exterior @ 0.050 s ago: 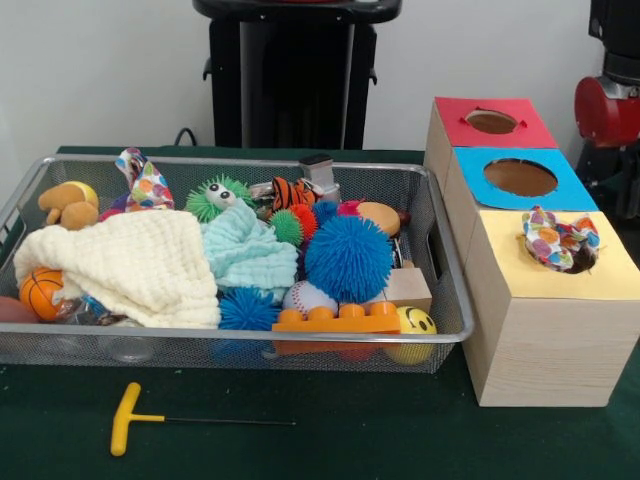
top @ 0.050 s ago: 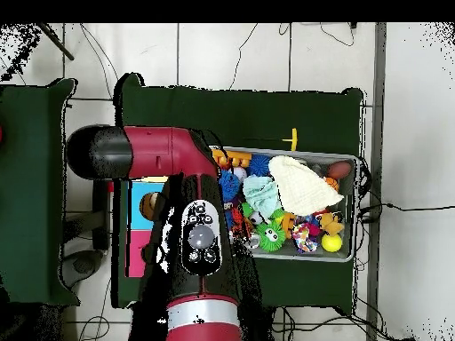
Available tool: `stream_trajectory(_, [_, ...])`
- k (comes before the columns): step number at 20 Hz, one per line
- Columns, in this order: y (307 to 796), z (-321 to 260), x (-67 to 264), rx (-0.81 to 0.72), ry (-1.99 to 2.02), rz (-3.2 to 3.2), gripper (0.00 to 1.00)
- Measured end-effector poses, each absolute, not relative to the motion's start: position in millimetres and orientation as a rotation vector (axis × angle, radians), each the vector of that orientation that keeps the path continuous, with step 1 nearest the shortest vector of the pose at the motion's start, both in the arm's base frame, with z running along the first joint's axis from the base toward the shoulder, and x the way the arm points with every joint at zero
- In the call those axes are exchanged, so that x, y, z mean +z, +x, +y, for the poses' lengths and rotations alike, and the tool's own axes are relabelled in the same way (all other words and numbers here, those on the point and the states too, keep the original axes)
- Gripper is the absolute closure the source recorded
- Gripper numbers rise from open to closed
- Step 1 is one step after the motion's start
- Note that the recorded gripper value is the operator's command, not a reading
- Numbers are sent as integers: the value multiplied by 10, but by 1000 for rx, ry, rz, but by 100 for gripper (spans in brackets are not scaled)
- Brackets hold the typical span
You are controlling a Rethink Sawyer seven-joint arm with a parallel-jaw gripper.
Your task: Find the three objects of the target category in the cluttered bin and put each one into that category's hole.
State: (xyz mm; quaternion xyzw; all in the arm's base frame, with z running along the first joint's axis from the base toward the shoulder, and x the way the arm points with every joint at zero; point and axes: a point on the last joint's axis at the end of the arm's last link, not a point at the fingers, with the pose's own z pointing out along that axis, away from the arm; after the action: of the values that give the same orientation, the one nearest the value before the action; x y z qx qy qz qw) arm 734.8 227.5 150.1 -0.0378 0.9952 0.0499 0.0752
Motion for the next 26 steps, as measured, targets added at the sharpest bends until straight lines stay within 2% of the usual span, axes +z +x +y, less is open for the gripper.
stream_trajectory(26, [7488, 2023, 1833, 135, -75, 2935, 100])
